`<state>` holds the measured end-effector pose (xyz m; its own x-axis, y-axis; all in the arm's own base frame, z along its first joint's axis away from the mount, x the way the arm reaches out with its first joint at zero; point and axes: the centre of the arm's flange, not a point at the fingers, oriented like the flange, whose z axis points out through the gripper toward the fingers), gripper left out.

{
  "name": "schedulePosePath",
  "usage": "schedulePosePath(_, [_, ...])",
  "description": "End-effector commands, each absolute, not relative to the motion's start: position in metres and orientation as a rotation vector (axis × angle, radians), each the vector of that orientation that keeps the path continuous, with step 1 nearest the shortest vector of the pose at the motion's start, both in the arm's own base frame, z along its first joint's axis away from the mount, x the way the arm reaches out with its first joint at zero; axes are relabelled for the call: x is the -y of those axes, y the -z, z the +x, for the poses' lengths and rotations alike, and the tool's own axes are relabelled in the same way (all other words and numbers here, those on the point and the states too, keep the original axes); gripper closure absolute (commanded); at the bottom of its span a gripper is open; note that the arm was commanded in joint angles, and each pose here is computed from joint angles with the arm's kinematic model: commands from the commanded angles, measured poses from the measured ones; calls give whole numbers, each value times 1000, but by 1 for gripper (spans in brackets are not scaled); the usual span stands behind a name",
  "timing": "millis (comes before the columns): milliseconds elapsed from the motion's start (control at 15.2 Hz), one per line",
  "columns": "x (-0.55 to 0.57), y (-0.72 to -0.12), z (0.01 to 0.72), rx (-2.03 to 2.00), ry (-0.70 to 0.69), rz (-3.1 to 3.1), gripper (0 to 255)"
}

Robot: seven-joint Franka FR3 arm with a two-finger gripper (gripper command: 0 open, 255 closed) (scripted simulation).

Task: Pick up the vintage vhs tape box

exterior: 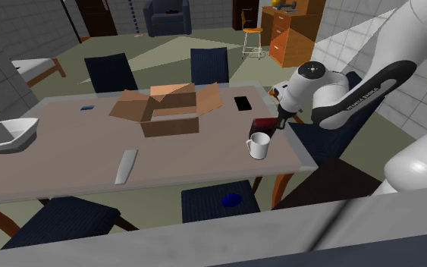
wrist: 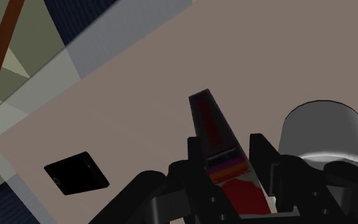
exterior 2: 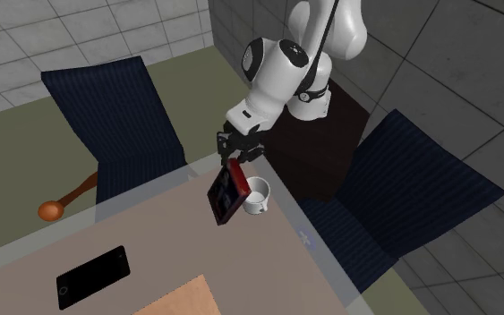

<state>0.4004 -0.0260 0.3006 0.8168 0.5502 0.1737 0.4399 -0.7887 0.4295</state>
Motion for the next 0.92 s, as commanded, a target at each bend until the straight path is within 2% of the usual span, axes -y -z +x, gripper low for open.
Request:
schedulePosePath(0, [27,-311,400,-744,-412,2630,255])
schedulePosePath(858, [27,-369,400,-744,-412,2630,255])
